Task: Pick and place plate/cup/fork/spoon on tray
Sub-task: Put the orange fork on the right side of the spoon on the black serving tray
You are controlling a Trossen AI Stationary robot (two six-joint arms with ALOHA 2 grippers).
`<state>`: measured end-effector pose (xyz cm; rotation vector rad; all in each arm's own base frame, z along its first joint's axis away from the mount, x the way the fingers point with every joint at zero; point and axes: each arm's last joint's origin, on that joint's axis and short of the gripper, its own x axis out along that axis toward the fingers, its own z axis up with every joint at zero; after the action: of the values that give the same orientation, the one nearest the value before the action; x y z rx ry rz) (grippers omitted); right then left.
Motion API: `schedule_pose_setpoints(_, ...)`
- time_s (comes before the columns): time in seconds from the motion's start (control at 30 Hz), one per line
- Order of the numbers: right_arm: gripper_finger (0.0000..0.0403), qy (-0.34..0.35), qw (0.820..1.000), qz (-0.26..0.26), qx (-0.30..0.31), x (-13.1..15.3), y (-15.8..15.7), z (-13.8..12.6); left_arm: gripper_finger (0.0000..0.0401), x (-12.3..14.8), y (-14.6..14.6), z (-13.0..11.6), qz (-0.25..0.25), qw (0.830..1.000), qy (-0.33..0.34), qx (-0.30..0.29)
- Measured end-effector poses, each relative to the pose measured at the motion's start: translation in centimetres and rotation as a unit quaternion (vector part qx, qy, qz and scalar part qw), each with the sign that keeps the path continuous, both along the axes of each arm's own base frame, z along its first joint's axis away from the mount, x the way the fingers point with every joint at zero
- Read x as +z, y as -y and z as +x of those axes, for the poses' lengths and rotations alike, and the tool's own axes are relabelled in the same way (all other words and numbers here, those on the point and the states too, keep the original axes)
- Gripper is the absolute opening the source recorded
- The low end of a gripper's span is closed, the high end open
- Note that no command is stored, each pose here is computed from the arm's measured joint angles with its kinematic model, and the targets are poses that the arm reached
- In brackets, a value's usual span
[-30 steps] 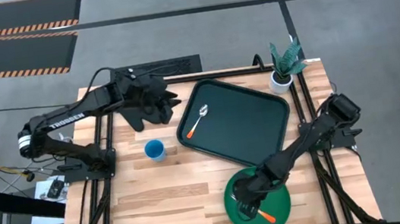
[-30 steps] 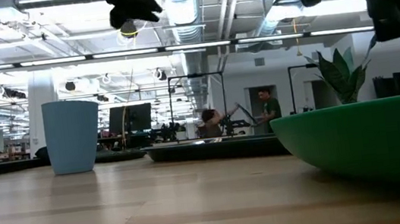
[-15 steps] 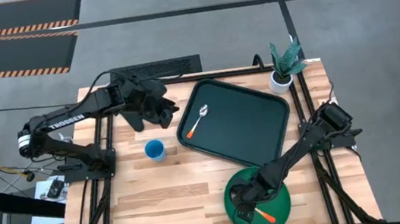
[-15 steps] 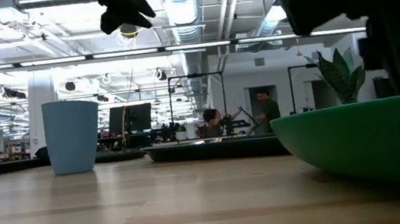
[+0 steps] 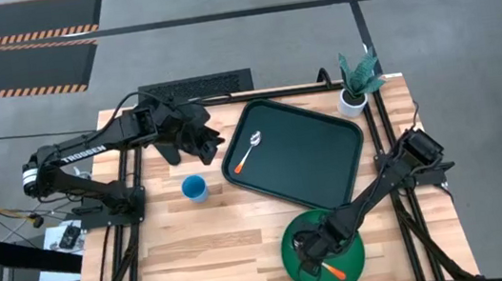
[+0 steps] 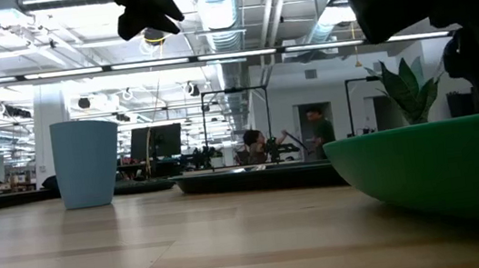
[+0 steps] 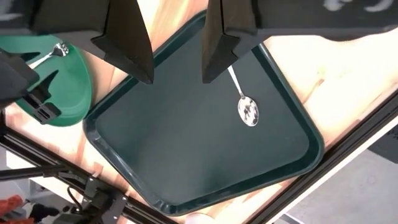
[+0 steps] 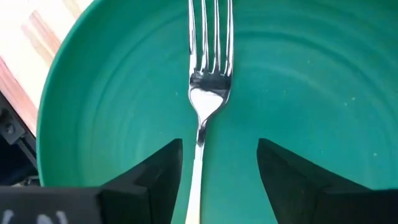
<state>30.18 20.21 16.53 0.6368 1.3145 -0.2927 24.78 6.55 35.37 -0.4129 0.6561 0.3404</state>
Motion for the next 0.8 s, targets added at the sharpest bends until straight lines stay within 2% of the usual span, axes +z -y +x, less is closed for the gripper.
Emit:
schedule_pose_setpoints(0.17,0.0220,0.015,1.000,-0.026,-0.002,0.0,-0.4,-0.3,0.0119,0.0,0.0,0.0,-0.001,1.000,-0.001,0.010)
schedule_pose_setpoints(0.63,0.0230,-0.002,0.999,-0.033,-0.003,-1.6,-1.1,-0.4,0.0119,0.0,0.0,0.0,-0.008,1.000,0.001,0.015)
schedule_pose_setpoints(0.8,0.0217,-0.005,0.999,-0.036,0.000,-1.6,-1.1,-0.5,0.0119,0.0,0.0,0.0,-0.009,1.000,0.001,0.016)
